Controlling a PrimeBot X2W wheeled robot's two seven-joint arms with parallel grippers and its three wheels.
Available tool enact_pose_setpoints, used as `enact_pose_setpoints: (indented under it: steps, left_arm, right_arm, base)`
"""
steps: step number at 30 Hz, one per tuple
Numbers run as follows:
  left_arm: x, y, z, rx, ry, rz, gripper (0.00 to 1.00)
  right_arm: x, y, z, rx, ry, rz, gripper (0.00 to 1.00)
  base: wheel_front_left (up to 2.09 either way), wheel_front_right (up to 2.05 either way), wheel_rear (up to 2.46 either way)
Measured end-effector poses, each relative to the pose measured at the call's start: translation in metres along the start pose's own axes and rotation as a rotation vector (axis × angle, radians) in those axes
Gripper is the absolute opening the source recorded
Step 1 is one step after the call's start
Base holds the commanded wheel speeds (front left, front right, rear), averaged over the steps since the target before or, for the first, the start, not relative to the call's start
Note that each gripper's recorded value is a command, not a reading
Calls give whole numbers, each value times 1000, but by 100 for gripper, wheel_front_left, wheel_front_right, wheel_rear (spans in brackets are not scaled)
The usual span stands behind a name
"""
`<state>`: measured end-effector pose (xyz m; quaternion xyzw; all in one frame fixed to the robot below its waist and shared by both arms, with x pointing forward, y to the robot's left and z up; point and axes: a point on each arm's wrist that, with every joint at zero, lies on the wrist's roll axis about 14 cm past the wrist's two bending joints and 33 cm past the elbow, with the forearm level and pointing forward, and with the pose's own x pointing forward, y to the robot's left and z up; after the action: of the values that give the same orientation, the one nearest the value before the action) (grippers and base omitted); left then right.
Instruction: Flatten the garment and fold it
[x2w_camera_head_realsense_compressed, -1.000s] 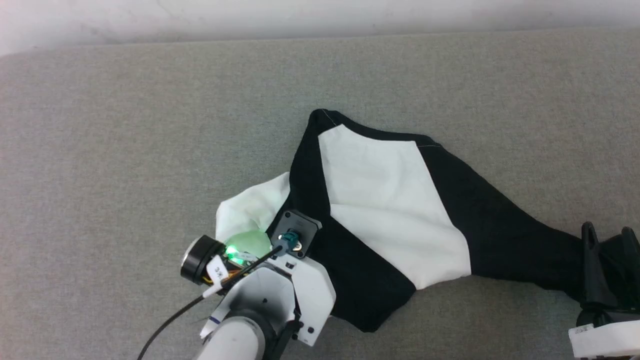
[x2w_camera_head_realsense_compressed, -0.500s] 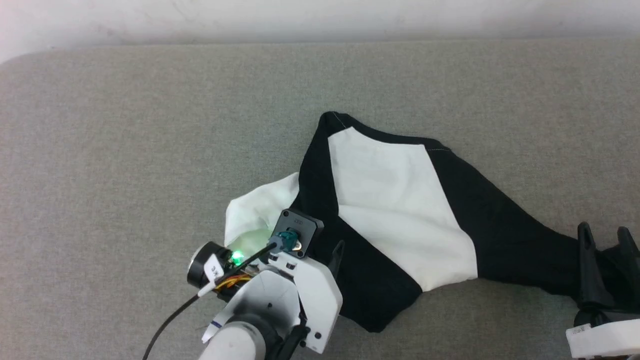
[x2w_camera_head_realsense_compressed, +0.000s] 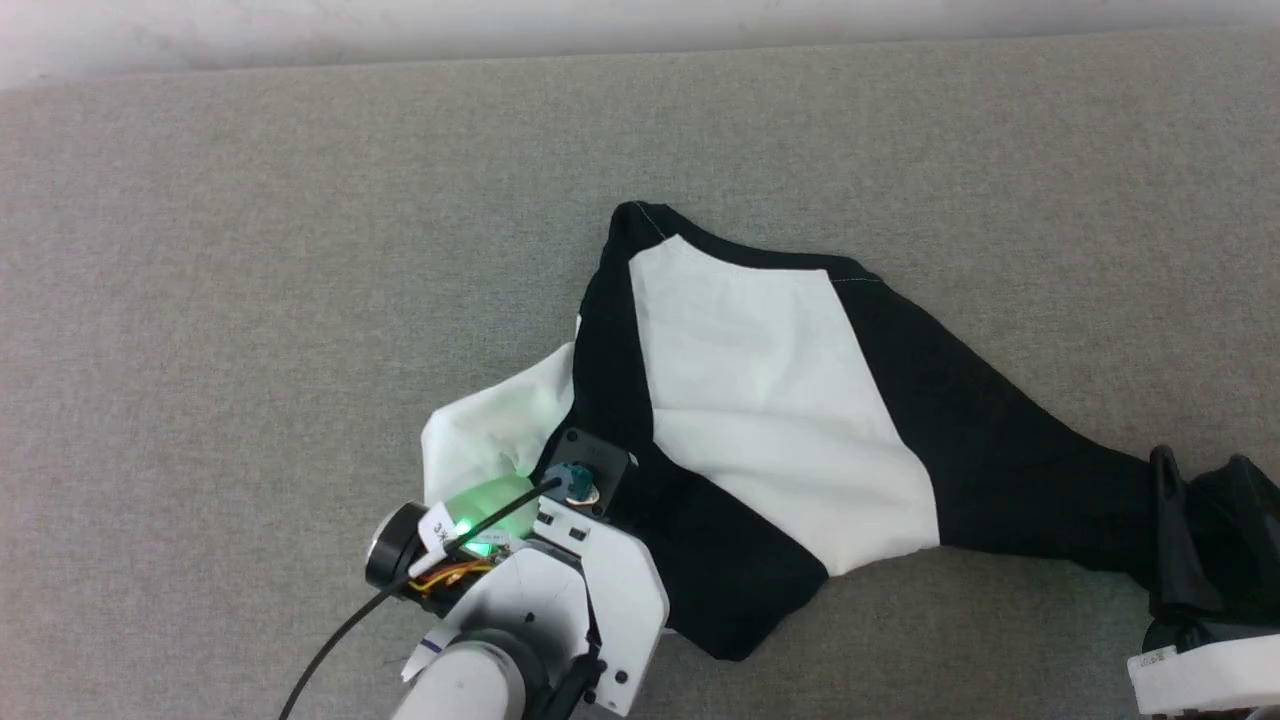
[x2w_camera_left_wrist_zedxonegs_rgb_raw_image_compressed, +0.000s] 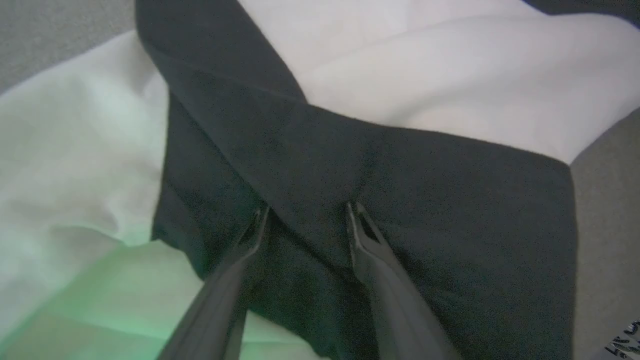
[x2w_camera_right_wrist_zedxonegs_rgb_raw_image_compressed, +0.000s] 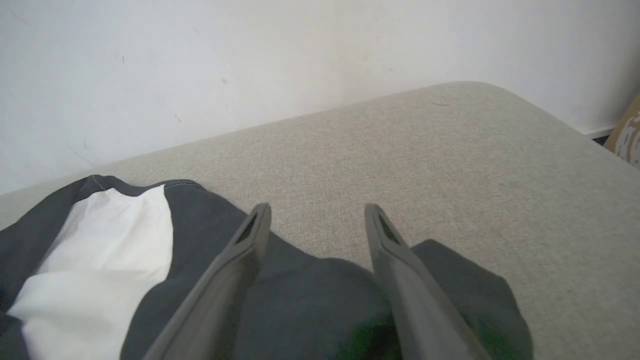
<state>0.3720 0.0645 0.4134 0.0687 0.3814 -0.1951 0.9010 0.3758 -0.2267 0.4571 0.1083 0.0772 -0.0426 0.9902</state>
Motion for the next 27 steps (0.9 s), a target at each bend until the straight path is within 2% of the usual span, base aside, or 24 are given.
enact_pose_setpoints:
  steps: [4, 8, 11, 15, 21, 27]
  left_arm:
    - [1, -2, 7, -18, -40, -15, 0]
    - [-8, -8, 33, -78, -145, -51, 0]
    - [-24, -11, 60, -174, -255, -89, 0]
    - [-55, 2, 97, -317, -423, -105, 0]
    - [-105, 56, 120, -531, -634, 4, 0]
    - [-133, 127, 72, -773, -673, 227, 0]
  right_arm:
    - [1, -1, -2, 1, 2, -3, 100]
    - [2, 0, -2, 5, 1, 0, 100]
    - [1, 2, -1, 7, -3, 5, 100]
    - [0, 5, 5, 9, -19, 16, 100]
    - [-3, 7, 13, 8, -35, 25, 100]
    - [-4, 8, 17, 5, -41, 29, 100]
  base:
    - [0, 0, 0]
    - [0, 0, 0]
    - [0, 0, 0]
    - [0, 0, 0]
    - [0, 0, 0]
    - [0, 0, 0]
